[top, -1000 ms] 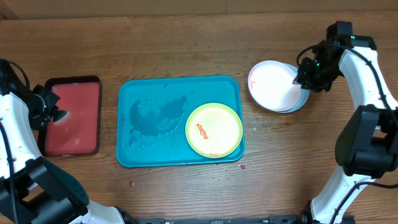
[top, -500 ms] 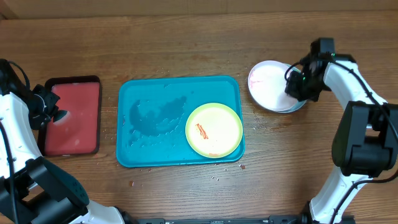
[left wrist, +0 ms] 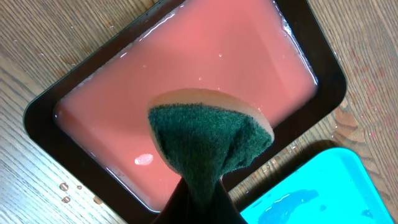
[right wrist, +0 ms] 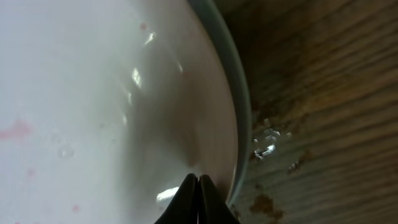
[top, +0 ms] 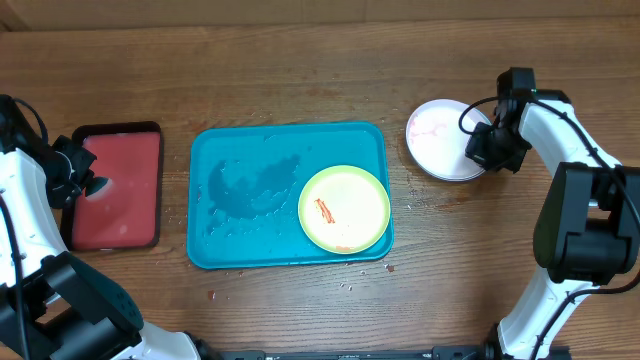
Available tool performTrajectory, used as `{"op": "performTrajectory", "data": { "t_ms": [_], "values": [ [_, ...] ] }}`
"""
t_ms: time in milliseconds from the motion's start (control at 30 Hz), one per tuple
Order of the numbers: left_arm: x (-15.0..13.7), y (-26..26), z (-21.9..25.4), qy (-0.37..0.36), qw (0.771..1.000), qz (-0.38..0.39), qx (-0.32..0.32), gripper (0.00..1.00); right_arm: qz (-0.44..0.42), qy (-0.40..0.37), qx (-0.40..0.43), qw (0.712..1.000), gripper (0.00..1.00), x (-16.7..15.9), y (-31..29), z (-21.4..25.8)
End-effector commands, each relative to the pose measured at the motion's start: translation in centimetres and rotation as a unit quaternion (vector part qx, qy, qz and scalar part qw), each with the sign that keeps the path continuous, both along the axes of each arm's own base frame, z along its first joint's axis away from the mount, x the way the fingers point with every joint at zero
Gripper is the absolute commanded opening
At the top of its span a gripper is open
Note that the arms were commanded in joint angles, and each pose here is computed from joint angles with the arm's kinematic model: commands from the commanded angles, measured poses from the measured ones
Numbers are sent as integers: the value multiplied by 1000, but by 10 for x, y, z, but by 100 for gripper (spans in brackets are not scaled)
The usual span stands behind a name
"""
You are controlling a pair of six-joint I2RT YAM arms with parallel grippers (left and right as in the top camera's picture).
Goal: Clean dirty plates on tray and stack at the side
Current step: 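Stack the white plate onto the light-blue plate with the right gripper, then reach the right gripper to the yellow-green plate's rim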
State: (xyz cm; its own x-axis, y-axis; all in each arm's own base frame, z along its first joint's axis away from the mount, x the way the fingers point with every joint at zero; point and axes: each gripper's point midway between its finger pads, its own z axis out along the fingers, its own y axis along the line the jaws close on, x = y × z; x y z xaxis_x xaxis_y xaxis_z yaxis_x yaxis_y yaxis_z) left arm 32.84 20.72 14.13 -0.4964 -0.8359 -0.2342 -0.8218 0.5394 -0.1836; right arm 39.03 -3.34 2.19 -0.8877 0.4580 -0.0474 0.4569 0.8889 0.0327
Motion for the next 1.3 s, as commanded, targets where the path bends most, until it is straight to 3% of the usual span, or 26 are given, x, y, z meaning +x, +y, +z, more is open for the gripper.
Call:
{"op": "performTrajectory", "data": {
  "t_ms": [0, 167, 233, 267, 300, 400, 433, 533, 667, 800, 1033, 1267],
  "values": [
    [3, -5, -2, -6, 1000, 2, -15, 4, -13, -41, -29, 999, 4, 25, -13, 36],
    [3, -5, -2, -7, 1000, 2, -16, 4, -6, -51, -4, 999, 4, 30, -2, 86],
    [3, -5, -2, -8, 1000, 2, -16, 4, 77, -72, 87, 991, 5, 31, 37, 109],
    [3, -5, -2, -7, 1000, 2, -16, 4, 118, -82, 126, 982, 9, 30, 55, 117],
    [3, -5, -2, -8, 1000, 2, -16, 4, 208, -103, 202, 951, 16, 22, 93, 132],
    [3, -5, -2, -8, 1000, 2, -16, 4, 338, -108, 254, 900, 44, 0, 139, 137],
    [3, -5, -2, -8, 1000, 2, -16, 4, 375, -101, 248, 887, 49, -7, 151, 132],
    [3, -5, -2, -8, 1000, 2, -16, 4, 420, -68, 215, 879, 47, -21, 177, 109],
    [3, -5, -2, -8, 1000, 2, -16, 4, 419, -37, 165, 892, 40, -32, 206, 74],
    [3, -5, -2, -8, 1000, 2, -16, 4, 434, -37, 108, 893, 39, -35, 224, 43],
    [3, -5, -2, -8, 1000, 2, -16, 4, 461, -67, 28, 885, 41, -22, 229, 17],
    [3, -5, -2, -8, 1000, 2, -16, 4, 465, -79, 8, 881, 41, -12, 226, 14]
  ]
}}
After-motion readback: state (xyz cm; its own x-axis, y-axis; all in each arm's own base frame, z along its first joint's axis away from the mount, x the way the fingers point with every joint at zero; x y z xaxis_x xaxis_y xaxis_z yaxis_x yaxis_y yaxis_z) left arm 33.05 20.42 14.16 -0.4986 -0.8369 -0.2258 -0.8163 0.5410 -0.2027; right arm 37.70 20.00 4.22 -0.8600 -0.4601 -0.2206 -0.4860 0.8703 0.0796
